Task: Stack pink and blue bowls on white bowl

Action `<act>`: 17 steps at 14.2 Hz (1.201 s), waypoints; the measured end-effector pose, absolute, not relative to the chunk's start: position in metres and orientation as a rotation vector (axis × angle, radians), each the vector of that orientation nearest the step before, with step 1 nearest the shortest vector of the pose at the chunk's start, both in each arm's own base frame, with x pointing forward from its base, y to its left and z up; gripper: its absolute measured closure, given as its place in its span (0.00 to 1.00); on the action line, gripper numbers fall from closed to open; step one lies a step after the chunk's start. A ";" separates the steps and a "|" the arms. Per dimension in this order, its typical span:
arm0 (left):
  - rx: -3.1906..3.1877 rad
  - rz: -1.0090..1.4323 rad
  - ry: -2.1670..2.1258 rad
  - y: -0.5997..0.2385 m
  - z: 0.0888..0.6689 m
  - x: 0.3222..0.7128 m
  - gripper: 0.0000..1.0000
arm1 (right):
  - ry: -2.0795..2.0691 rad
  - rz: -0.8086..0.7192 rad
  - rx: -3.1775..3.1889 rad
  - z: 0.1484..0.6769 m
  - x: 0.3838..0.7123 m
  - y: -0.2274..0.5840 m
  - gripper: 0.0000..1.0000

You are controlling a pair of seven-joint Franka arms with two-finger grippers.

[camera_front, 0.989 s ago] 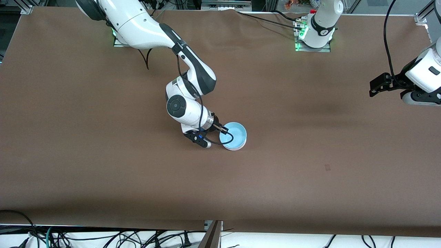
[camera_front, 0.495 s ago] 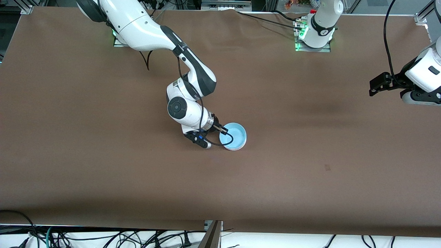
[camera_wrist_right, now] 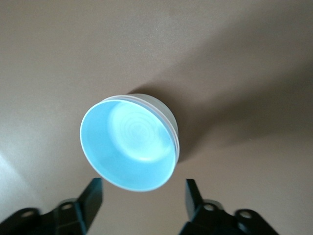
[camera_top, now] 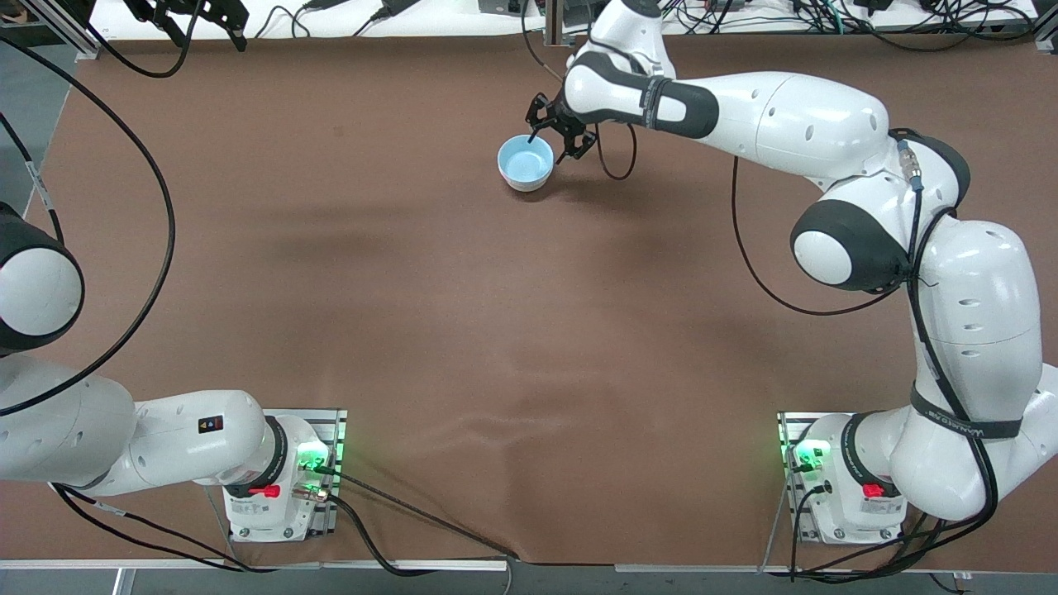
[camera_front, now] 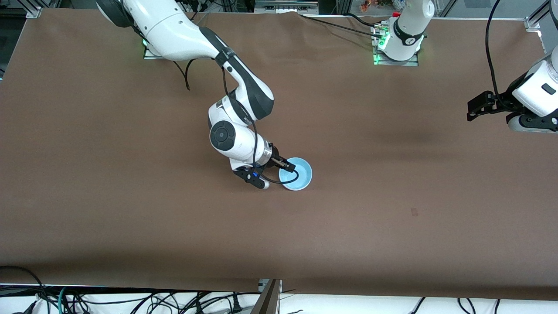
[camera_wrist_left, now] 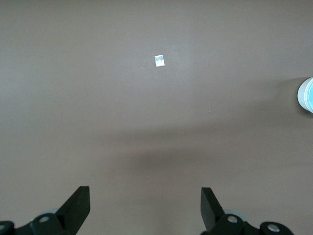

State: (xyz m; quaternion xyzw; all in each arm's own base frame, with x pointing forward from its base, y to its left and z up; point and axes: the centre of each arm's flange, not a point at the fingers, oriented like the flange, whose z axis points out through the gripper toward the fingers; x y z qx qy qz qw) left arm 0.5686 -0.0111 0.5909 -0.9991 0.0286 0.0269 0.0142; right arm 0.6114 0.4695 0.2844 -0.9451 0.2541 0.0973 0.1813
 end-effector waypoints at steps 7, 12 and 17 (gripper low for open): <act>-3.110 0.097 0.082 -0.009 0.591 0.567 0.00 | 0.723 0.204 -2.792 0.450 0.666 0.317 0.00; -3.111 0.098 0.073 -0.006 0.591 0.567 0.00 | 0.506 0.303 -2.945 0.542 0.638 0.204 0.00; -3.111 0.099 0.069 -0.005 0.591 0.567 0.00 | 0.361 0.282 -2.982 0.557 0.608 0.096 0.00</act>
